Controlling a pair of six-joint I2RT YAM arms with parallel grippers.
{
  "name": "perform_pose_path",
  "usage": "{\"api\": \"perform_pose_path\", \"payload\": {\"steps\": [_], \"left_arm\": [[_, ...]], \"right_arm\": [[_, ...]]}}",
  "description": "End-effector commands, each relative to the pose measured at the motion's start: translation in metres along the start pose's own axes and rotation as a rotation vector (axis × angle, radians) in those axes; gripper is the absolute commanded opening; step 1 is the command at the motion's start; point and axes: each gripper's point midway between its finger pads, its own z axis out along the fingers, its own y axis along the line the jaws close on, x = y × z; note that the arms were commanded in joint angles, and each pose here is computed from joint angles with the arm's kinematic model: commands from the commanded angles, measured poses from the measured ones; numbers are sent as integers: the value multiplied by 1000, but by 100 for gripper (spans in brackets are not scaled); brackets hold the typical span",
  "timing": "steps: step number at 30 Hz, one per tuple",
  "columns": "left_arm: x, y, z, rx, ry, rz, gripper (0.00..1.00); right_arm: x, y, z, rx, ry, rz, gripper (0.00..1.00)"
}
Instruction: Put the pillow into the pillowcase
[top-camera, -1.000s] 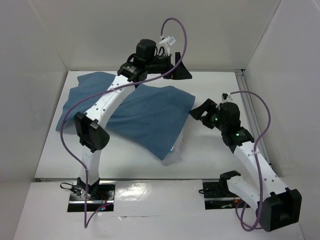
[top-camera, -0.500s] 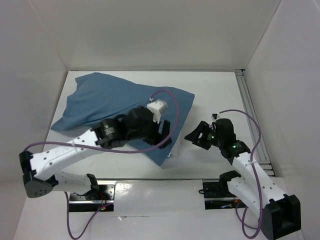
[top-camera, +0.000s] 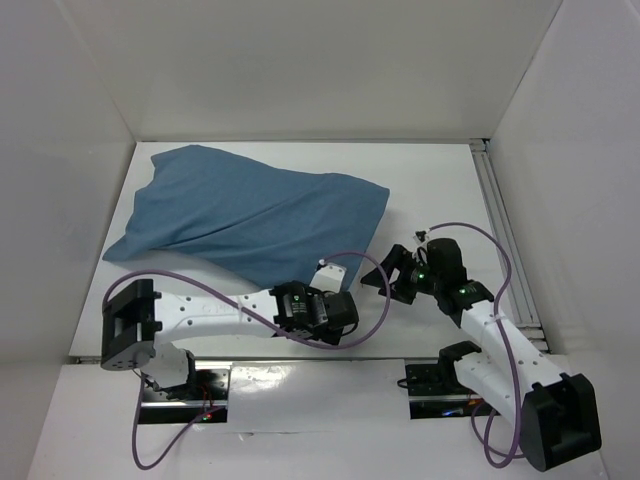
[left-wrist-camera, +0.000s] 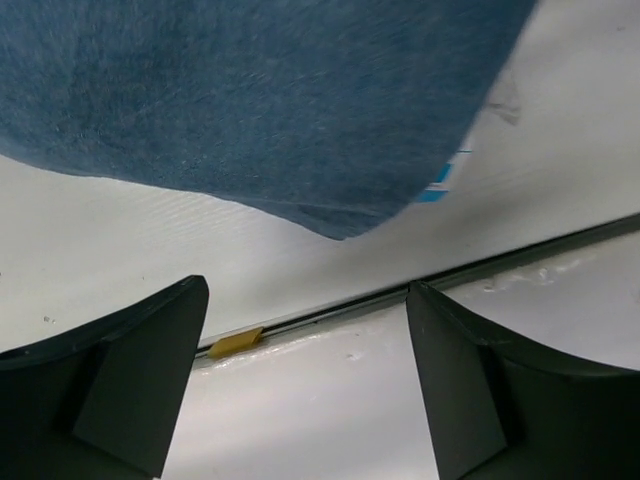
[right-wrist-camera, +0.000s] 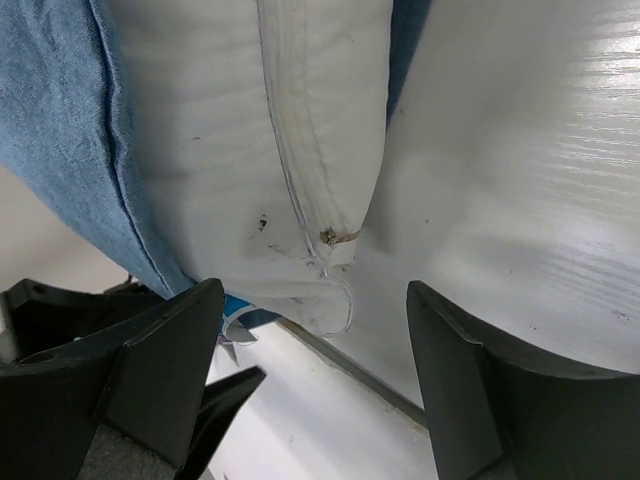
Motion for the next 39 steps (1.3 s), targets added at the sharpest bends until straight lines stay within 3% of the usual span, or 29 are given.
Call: {"api": "perform_pose_path", "payload": {"steps": [1,6,10,13,14,15,16,17,20,23,28,31,32,35,36,39], "left_arm": [[3,5,16,-44,-38,-36,93],[-1,0,30,-58,-62,-46,93],[-2,13,46,-108,-44,-77,83],[-1,28,50,-149,-39,-100,39],[-4,31,46,-156,-53,-115,25],[-5,32,42,-153,-56,-117,0],[-12,29,38,-150,-70,-122,0],[-17,28,33,-138,-79,-131,0],[-37,12,13,-61,-99,-131,0],[-62,-11,-16,66,-129,-134,0],[-109,-65,-77,339,-229,-76,0],[-146,-109,-139,605,-313,-8,0],[-166,-126,-183,746,-373,35,0],[-193,-145,-231,873,-451,105,0],[-210,-147,-273,953,-519,140,0],[-227,-144,-312,1016,-603,150,0]], "right_arm": [[-12,23,-5,-64,-41,-54,81],[-14,25,-7,-64,-41,-54,81],[-7,21,-3,-74,-17,-63,81],[0,21,4,-133,14,-40,77],[5,21,6,-152,39,-33,67],[7,19,9,-157,49,-31,58],[9,22,11,-172,65,-26,45],[12,21,16,-179,84,-28,41],[7,33,24,-209,90,-61,32],[5,51,32,-253,110,-91,31],[-16,103,66,-356,164,-195,3],[-39,156,81,-492,157,-254,0],[-46,171,83,-525,159,-242,0],[-77,228,77,-677,108,-299,0],[-86,251,67,-728,92,-318,0],[-88,264,64,-748,75,-346,0]]}}
